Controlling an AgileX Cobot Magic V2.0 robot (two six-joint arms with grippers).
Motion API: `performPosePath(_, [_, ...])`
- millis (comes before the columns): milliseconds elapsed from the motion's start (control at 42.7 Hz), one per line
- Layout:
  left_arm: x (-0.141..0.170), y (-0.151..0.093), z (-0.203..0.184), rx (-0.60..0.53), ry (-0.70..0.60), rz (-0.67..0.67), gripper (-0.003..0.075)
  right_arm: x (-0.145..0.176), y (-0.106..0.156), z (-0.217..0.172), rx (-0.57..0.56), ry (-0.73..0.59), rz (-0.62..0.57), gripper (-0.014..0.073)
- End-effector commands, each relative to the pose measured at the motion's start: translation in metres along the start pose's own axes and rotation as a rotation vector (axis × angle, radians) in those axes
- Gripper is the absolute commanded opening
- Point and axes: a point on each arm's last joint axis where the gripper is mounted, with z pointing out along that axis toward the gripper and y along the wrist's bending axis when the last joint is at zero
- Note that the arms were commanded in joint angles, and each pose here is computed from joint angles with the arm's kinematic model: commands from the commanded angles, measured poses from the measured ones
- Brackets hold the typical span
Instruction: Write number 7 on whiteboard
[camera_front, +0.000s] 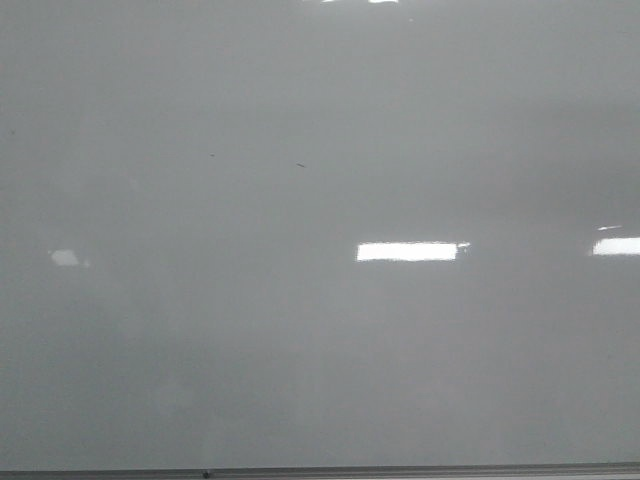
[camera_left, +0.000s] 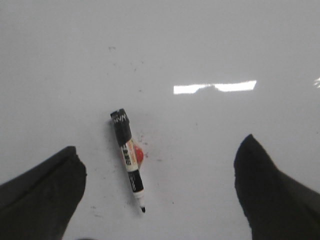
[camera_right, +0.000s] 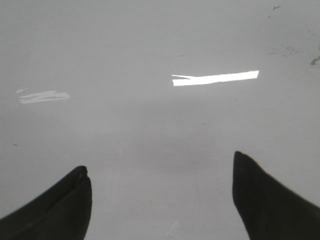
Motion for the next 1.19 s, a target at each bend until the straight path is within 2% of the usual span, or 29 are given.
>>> performPosePath(0, [-0.005, -0.001, 0.017, 0.007, 0.038, -0.027, 0.0597, -0.017, 0.002, -0.002, -0.006, -0.088, -0.009, 0.0614])
performPosePath(164, [0.006, -0.001, 0.061, 0.000, 0.232, -0.120, 0.0597, -0.017, 0.002, -0.002, -0.006, -0.088, -0.009, 0.0614])
performPosePath(305, [0.016, -0.002, 0.103, -0.006, 0.362, -0.135, 0.0597, -0.017, 0.002, -0.002, -0.006, -0.088, -0.009, 0.0614])
performPosePath(492, [0.021, -0.002, 0.140, -0.015, 0.377, -0.166, 0.0597, -0.016, 0.002, -0.001, -0.006, -0.081, -0.010, 0.0614])
performPosePath(750, [0.034, 0.030, 0.165, -0.131, 0.376, -0.221, 0.0597, -0.016, 0.002, -0.001, -0.006, -0.073, -0.010, 0.0614])
performPosePath(867, [0.039, 0.032, 0.175, -0.120, 0.358, -0.152, 0.0595, -0.016, 0.002, -0.001, -0.006, -0.073, -0.010, 0.0614])
performPosePath(1171, [0.048, 0.032, 0.194, -0.108, 0.299, -0.147, 0.0384, -0.016, 0.002, -0.001, -0.006, -0.073, -0.010, 0.0614])
